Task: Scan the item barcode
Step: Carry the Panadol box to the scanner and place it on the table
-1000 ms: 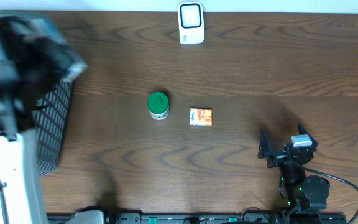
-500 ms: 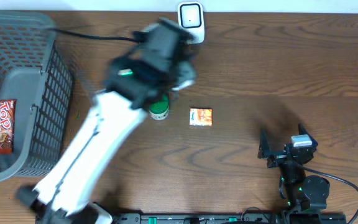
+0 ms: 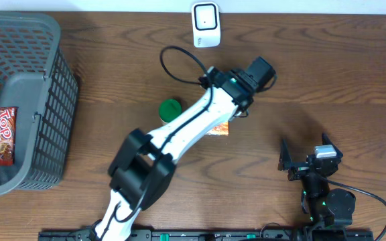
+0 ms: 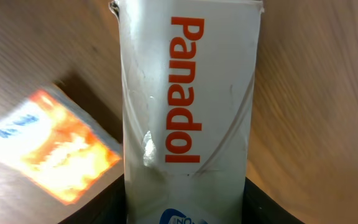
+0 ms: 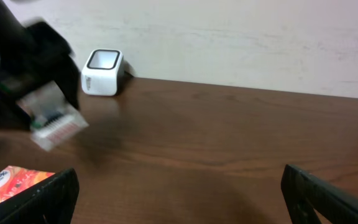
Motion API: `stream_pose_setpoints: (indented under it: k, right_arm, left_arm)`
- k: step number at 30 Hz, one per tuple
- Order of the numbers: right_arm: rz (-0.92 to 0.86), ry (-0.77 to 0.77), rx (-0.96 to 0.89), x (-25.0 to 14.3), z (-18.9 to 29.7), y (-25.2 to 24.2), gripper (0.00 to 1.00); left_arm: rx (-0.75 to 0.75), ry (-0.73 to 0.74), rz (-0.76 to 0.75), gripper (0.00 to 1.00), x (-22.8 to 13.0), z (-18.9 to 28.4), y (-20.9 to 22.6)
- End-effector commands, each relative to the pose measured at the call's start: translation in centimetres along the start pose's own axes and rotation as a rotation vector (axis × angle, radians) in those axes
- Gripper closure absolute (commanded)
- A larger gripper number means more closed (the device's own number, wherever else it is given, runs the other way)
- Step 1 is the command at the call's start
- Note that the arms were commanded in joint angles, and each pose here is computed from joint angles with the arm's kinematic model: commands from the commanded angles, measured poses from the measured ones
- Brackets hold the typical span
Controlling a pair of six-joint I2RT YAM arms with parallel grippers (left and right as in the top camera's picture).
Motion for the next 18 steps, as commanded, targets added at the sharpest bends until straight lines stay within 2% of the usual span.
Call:
stream_pose_setpoints:
  k: [1, 5, 10, 14, 18]
  right_arm:
    - [0.013, -0.001, 0.007, 0.0, 0.0, 0.2, 0.01]
    - [0.013, -0.001, 0.007, 0.0, 0.0, 0.2, 0.01]
    - [0.013, -0.001, 0.007, 0.0, 0.0, 0.2, 0.01]
    - [0.013, -0.001, 0.007, 0.0, 0.0, 0.2, 0.01]
    - [0.013, -0.001, 0.007, 0.0, 0.0, 0.2, 0.01]
  left_arm:
    - [-0.014, -0.025, 0.186, 0.51, -0.3, -1.7, -0.3]
    - [-0.002, -0.021, 0.208, 0.50, -1.0, -4.0, 0.0]
    - [0.052, 0.044, 0.211, 0.43, -2.5, -6.5, 1.0]
    - [0.055, 0.095, 0.163, 0.23, -3.3, -6.7, 1.0]
    - [-0.019, 0.084, 0.083, 0.18, -1.6, -4.3, -1.0]
Point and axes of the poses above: each gripper's point midway between its finger pads, its own z axis back along the fingers, its own y axis along the line the jaws close on, x = y × z, the point moved 3 cm from there along z, back along the fingers, and after that the axes turned 9 degrees about z, right-handed, at the moved point
